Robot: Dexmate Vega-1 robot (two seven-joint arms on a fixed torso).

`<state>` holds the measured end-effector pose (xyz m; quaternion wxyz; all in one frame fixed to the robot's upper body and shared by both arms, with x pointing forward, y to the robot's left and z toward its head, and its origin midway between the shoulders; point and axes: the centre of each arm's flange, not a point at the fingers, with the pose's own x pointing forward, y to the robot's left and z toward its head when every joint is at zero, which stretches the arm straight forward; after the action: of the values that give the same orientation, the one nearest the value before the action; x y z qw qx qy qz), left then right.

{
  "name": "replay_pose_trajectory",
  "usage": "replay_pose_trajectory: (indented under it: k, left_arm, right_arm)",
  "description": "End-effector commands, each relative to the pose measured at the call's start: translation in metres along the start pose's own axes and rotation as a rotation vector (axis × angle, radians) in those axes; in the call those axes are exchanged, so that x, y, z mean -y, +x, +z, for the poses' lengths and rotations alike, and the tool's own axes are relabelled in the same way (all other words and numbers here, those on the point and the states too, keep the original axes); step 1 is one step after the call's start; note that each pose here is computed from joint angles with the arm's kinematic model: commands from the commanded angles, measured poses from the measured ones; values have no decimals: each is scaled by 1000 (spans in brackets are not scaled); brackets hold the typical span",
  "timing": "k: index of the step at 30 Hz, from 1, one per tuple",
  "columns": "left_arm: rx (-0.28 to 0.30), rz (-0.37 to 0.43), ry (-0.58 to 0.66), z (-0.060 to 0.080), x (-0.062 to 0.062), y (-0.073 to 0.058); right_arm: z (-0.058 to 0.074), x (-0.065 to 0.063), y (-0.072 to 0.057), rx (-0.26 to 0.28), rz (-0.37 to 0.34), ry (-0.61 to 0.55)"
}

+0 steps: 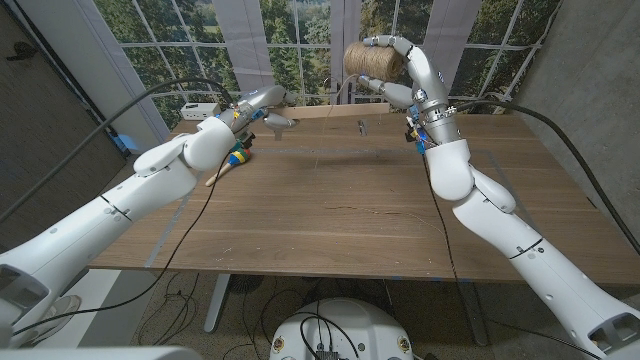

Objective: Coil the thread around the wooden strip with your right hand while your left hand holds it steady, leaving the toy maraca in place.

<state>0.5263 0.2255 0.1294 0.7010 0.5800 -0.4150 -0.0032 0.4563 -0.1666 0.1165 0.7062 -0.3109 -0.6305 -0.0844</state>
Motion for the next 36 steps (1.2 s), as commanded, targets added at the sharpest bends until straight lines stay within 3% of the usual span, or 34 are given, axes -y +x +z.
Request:
replay_pose_trajectory:
  k: [1, 17, 29, 36]
  left_arm:
    - [33, -2, -16, 6, -1, 2]
    - [60, 1, -18, 10, -2, 2]
    - [65, 0, -15, 8, -2, 2]
    - [74, 7, -30, 6, -4, 1]
  right_arm:
    - [0, -1, 20, 13, -9, 0]
    - [-4, -8, 47, -34, 79, 72]
    - [-8, -13, 55, -50, 71, 110]
    - [-16, -12, 60, -88, 41, 90]
